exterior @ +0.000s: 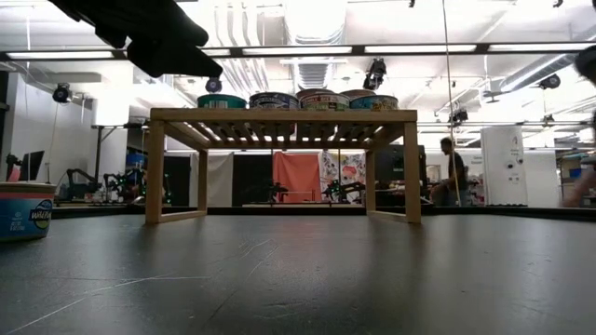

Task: Stack canned seafood by type on shelf
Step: Stack the blue tuna can on top of the blue tuna can

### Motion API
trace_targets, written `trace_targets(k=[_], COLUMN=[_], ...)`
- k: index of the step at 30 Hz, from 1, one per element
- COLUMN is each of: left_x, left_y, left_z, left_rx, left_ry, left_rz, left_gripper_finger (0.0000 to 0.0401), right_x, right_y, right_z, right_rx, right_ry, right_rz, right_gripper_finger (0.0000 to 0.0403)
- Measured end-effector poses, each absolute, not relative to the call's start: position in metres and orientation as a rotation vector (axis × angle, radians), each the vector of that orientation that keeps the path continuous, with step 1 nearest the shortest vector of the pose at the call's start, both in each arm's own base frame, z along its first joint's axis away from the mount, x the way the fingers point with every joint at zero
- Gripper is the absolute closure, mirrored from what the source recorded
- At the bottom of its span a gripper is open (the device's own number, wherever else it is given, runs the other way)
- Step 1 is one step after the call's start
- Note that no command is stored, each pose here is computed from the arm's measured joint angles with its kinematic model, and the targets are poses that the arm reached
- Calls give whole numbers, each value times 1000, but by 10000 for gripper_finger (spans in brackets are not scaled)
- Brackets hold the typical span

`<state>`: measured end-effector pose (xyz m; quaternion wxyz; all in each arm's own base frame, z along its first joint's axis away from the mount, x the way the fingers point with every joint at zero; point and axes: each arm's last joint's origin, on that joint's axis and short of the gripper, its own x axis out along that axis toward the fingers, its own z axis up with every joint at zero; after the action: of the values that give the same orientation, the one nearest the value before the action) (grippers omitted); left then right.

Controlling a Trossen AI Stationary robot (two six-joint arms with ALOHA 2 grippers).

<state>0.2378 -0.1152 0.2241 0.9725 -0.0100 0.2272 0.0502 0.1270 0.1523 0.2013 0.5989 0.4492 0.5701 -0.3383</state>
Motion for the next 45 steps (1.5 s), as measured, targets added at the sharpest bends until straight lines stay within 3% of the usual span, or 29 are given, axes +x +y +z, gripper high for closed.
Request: trace_targets(k=[17,35,45], left_x=[238,240,242], left_y=[-114,-115,-117], left_z=[224,228,232], left_rx=[-14,-37,-70], left_ry=[449,412,360], left_rz=[127,123,116], left_gripper_finger=[92,92,92], right_x=[142,161,188], right_y=[173,159,146], right_z=[165,163,154], right_rx=[953,788,656], right_ry=[1407,1104,1040], right_rz=[-845,-778,-733], right_gripper_finger=[394,394,394])
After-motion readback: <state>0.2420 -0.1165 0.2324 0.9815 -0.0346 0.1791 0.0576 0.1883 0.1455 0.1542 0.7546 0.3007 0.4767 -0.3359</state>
